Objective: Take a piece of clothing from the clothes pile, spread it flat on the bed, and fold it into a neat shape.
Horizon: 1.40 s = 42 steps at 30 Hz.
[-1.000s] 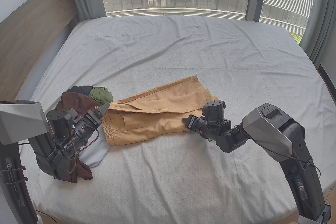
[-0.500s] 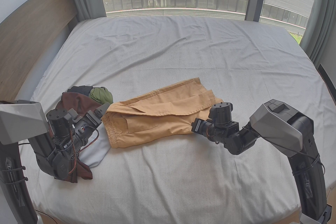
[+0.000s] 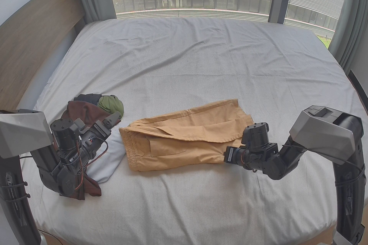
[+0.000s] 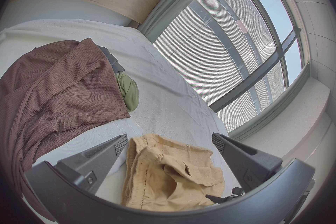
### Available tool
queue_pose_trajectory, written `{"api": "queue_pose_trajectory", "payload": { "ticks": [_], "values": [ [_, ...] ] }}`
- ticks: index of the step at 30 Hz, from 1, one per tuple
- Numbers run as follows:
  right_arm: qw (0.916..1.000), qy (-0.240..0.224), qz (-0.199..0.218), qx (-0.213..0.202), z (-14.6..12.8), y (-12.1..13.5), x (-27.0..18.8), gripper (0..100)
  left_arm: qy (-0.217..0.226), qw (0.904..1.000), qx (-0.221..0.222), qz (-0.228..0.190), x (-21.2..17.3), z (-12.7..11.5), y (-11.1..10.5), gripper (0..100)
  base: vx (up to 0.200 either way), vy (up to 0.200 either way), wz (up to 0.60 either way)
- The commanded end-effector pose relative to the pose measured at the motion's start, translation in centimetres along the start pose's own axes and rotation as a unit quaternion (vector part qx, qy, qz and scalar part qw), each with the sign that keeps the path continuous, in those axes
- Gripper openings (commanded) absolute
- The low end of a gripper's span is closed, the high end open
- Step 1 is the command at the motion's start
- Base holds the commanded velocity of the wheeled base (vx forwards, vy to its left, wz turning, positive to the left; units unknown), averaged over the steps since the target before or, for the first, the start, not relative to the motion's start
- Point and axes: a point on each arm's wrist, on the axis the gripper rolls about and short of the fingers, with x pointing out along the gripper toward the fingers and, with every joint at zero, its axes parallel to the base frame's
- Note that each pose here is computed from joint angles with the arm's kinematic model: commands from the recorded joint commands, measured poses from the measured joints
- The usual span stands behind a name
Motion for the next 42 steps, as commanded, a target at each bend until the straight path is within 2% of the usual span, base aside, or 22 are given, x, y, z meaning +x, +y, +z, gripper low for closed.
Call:
{"api": "queue_pose_trajectory", "payload": {
  "ticks": [1,10,11,21,24,31,32,33,36,38,42],
  "values": [
    [0.9999,0.003,-0.009,-0.005,0.3,-0.5,-2.5,0,-0.002,1.0,0.0,-0.002,-0.1,0.1,-0.1,100,0.0,0.0,0.0],
    [0.9999,-0.002,-0.007,-0.008,-1.3,-1.4,-2.5,0,-0.003,1.0,0.001,-0.002,-0.1,0.2,-0.2,100,0.0,0.0,0.0],
    [0.9999,-0.002,-0.007,-0.008,-1.3,-1.4,-2.5,100,-0.003,1.0,0.001,-0.002,-0.1,0.2,-0.2,100,0.0,0.0,0.0],
    [0.9991,0.038,-0.017,-0.009,-3.3,-1.8,-4.8,100,-0.002,1.0,0.001,-0.002,0.0,0.1,-0.2,100,0.0,0.0,0.0],
    [0.9978,0.061,0.019,-0.02,-4.3,-0.2,-7.8,100,0.0,1.0,0.001,-0.004,0.0,0.0,-0.3,100,0.0,0.0,0.0],
    [0.9955,0.058,0.064,-0.04,-4.5,2.5,-10.6,100,-0.001,1.0,0.001,-0.004,-0.1,0.0,-0.3,100,0.0,0.0,0.0],
    [0.9938,0.05,0.092,-0.038,-3.9,3.6,-11.7,100,-0.004,1.0,0.001,-0.004,0.0,0.1,-0.3,100,0.0,0.0,0.0],
    [0.9934,0.043,0.102,-0.032,-3.4,3.9,-12.0,100,-0.004,1.0,0.001,-0.004,0.0,0.1,-0.3,100,0.0,0.0,0.0],
    [0.9941,0.019,0.104,-0.024,-2.1,4.0,-11.8,100,-0.003,1.0,0.001,-0.004,0.0,0.1,-0.4,100,0.0,0.0,0.0],
    [0.9959,-0.006,0.089,-0.008,-0.2,2.8,-11.0,100,-0.005,1.0,0.001,-0.005,-0.1,0.2,-0.4,100,0.0,0.0,0.0],
    [0.9977,-0.029,0.059,0.017,1.8,0.2,-8.8,100,-0.008,0.9999,0.001,-0.007,-0.2,0.4,-0.5,100,0.0,0.0,0.0]
  ]
}}
